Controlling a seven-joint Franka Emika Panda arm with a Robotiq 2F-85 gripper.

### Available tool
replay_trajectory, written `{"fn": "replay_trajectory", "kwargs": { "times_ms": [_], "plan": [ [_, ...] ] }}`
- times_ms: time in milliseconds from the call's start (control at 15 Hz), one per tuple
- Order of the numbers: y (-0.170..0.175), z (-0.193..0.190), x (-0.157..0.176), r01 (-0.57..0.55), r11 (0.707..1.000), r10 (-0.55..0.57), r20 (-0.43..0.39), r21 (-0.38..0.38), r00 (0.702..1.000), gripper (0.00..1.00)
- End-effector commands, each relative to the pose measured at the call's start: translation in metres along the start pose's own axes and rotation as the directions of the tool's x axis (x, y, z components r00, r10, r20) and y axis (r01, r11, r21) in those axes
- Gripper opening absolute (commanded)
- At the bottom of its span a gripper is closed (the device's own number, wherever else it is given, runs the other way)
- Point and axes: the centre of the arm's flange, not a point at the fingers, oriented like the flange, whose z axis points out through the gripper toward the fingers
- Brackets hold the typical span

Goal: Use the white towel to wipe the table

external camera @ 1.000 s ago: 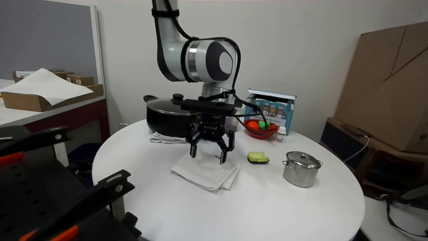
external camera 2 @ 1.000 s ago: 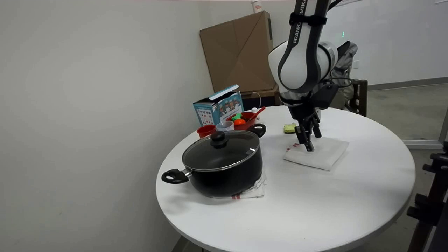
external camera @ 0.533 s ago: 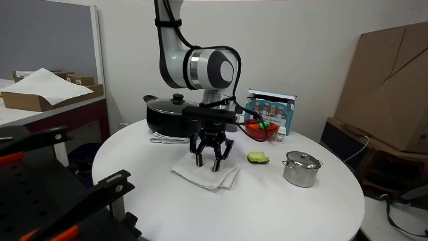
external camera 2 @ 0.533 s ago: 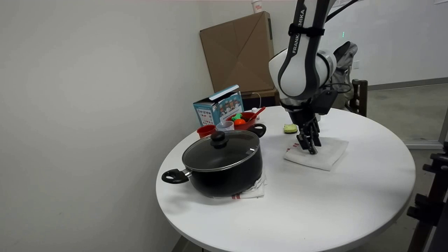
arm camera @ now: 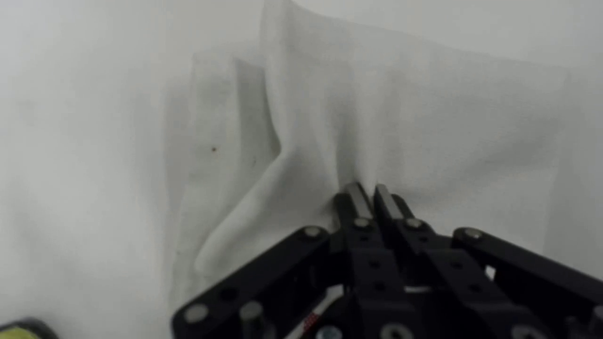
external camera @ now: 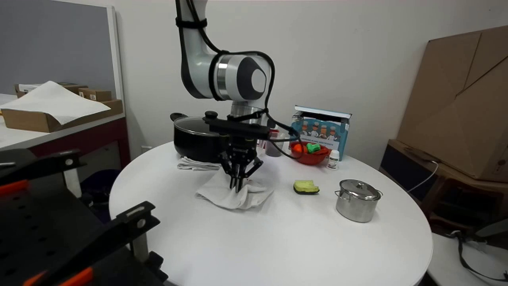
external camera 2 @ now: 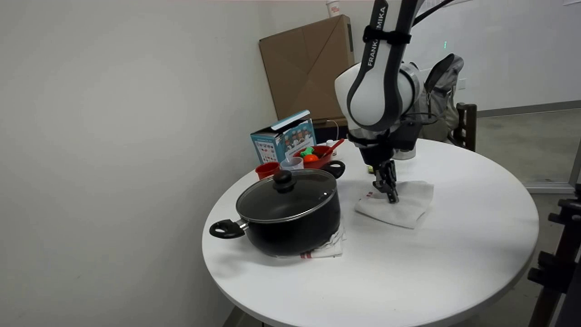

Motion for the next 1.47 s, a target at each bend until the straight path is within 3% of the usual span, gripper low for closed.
{"fn": "replay_trajectory", "kwargs": {
  "times_ms": [0,200,333,533,733,1067,1267,1400],
  "plan": [
    [-0.056,0.006,0.033,0.150,0.989,-0.150,-0.002,0.010,0.989,0.03],
    [-0.093,0.002,0.048,0.234,0.972,-0.234,-0.010,0.015,0.972,0.03],
    [-0.092,0.001,0.052,0.230,0.973,-0.230,0.000,0.019,0.973,0.03],
    [-0.043,-0.004,0.050,0.125,0.991,-0.125,0.006,0.036,0.992,0.03],
    [0.037,-0.013,0.040,-0.041,0.998,0.042,-0.016,0.049,0.999,0.02],
    [0.157,-0.025,0.008,-0.287,0.956,0.290,-0.052,0.062,0.956,0.02],
    [0.185,-0.026,0.001,-0.343,0.937,0.347,-0.055,0.067,0.936,0.02],
    [0.183,-0.023,0.007,-0.333,0.940,0.336,-0.045,0.075,0.941,0.02]
  ]
}}
